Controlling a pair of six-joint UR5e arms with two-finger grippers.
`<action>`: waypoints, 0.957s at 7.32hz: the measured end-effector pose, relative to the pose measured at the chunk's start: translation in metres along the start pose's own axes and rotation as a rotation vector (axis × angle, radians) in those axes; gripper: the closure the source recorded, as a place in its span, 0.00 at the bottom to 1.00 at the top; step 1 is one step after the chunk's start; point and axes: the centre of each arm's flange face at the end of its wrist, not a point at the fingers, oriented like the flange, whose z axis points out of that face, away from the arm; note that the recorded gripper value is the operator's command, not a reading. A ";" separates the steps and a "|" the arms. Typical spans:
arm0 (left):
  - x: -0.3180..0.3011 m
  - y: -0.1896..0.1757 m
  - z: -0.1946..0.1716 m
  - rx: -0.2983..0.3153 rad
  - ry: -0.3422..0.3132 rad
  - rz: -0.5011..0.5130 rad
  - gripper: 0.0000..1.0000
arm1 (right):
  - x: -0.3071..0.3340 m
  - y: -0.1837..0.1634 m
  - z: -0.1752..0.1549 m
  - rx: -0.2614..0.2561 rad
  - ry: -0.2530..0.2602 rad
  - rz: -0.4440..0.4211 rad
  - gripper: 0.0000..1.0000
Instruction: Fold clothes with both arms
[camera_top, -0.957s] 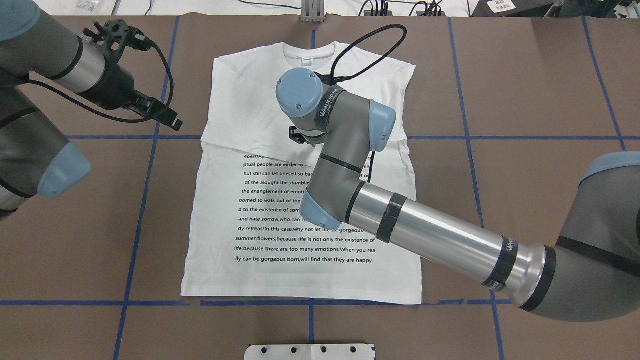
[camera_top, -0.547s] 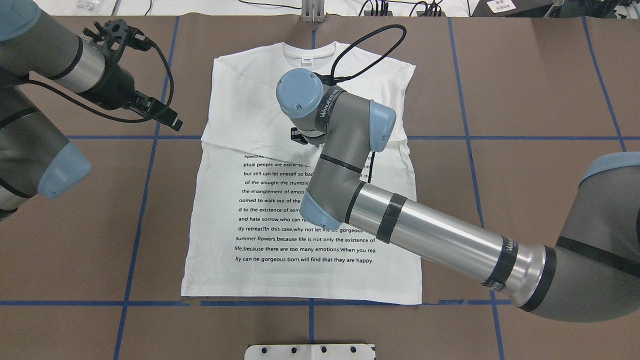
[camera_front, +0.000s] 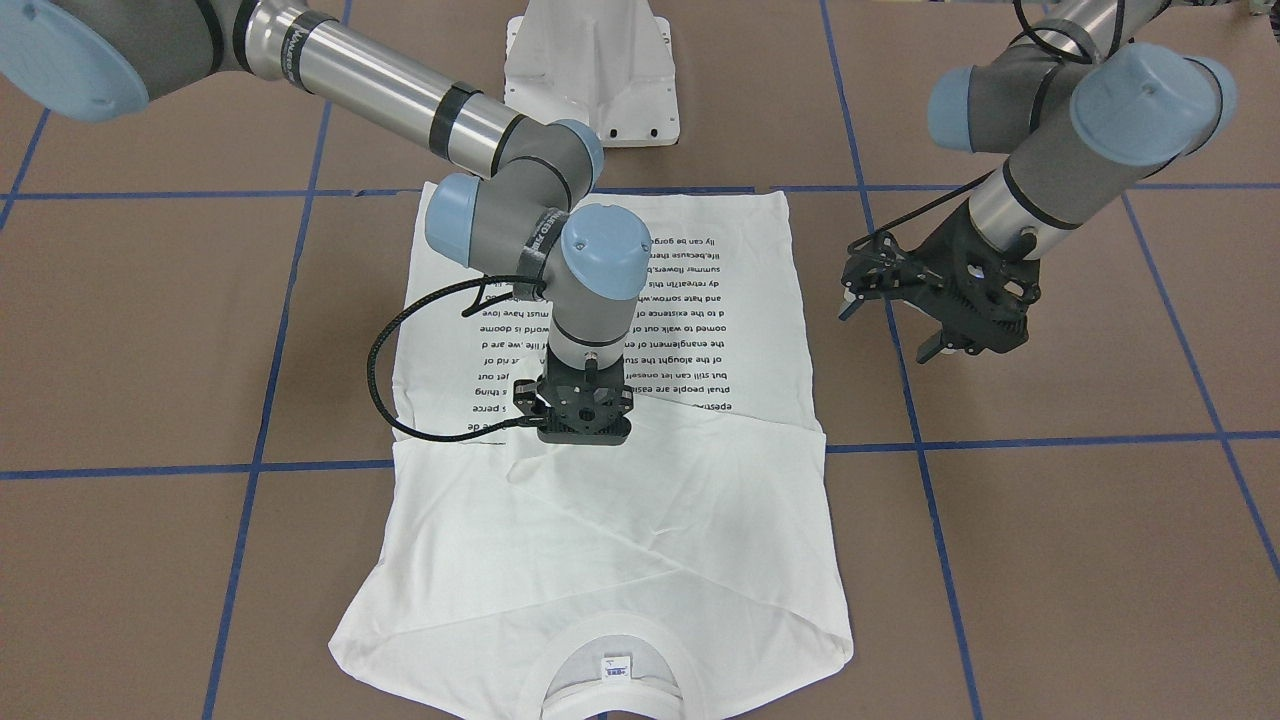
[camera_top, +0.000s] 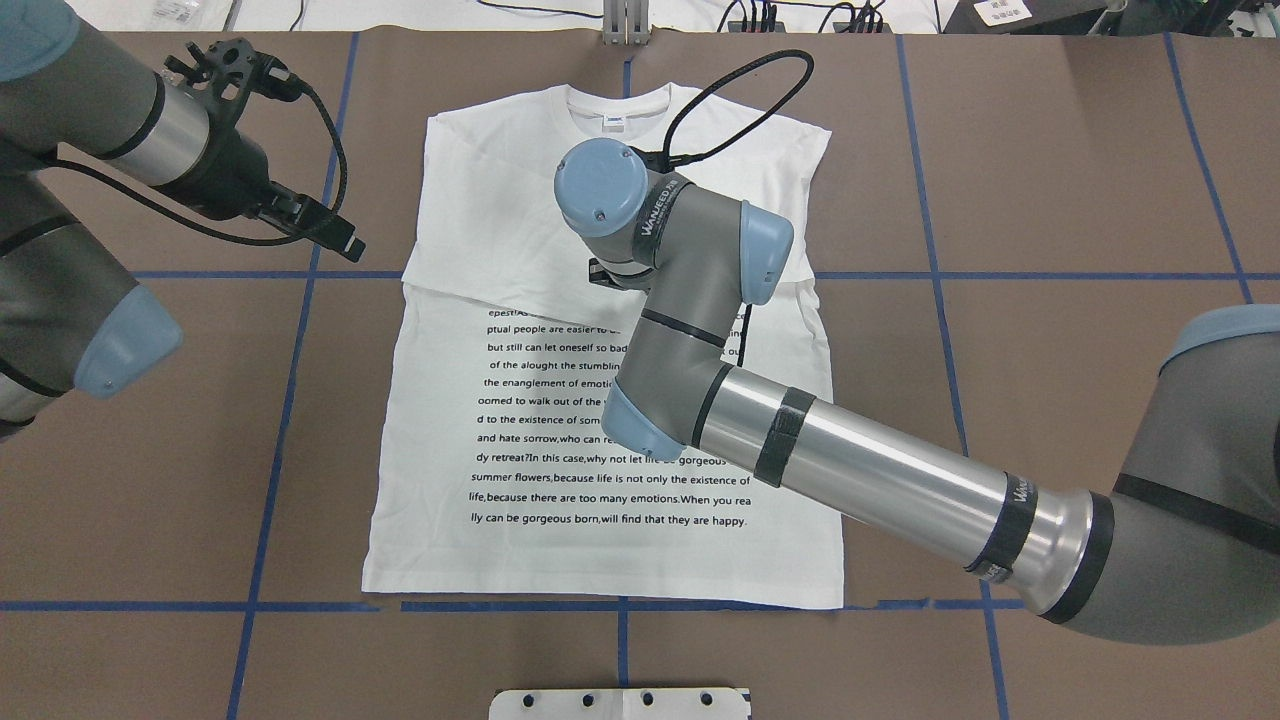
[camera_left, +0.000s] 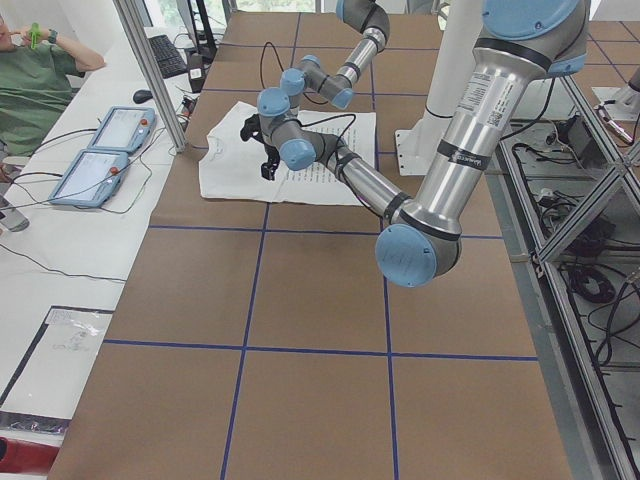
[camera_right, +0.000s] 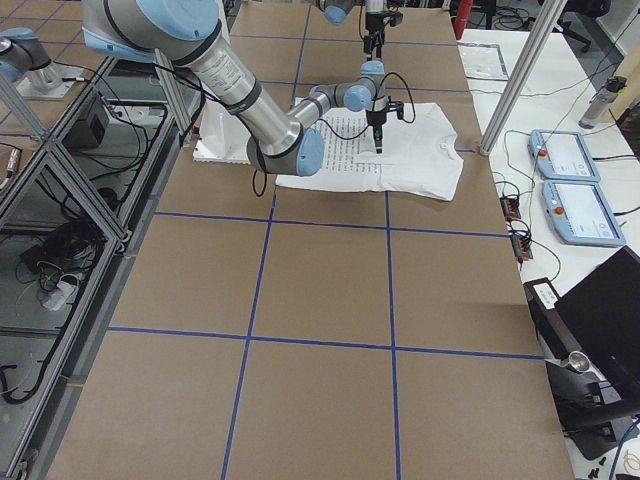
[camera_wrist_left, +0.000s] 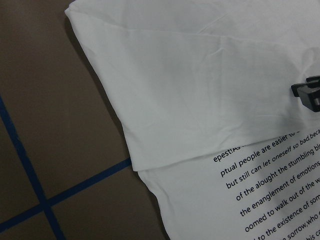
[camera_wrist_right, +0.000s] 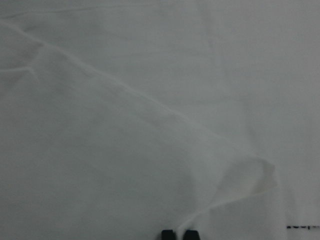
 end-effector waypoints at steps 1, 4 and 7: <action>0.001 0.000 0.000 0.000 0.001 0.000 0.00 | 0.002 0.000 0.001 -0.002 0.003 0.008 1.00; 0.003 0.000 -0.003 0.005 0.003 -0.001 0.00 | 0.032 -0.006 -0.012 -0.010 0.015 0.026 1.00; 0.005 0.001 -0.004 0.007 0.006 0.001 0.00 | 0.098 0.002 -0.017 -0.010 0.041 0.008 0.93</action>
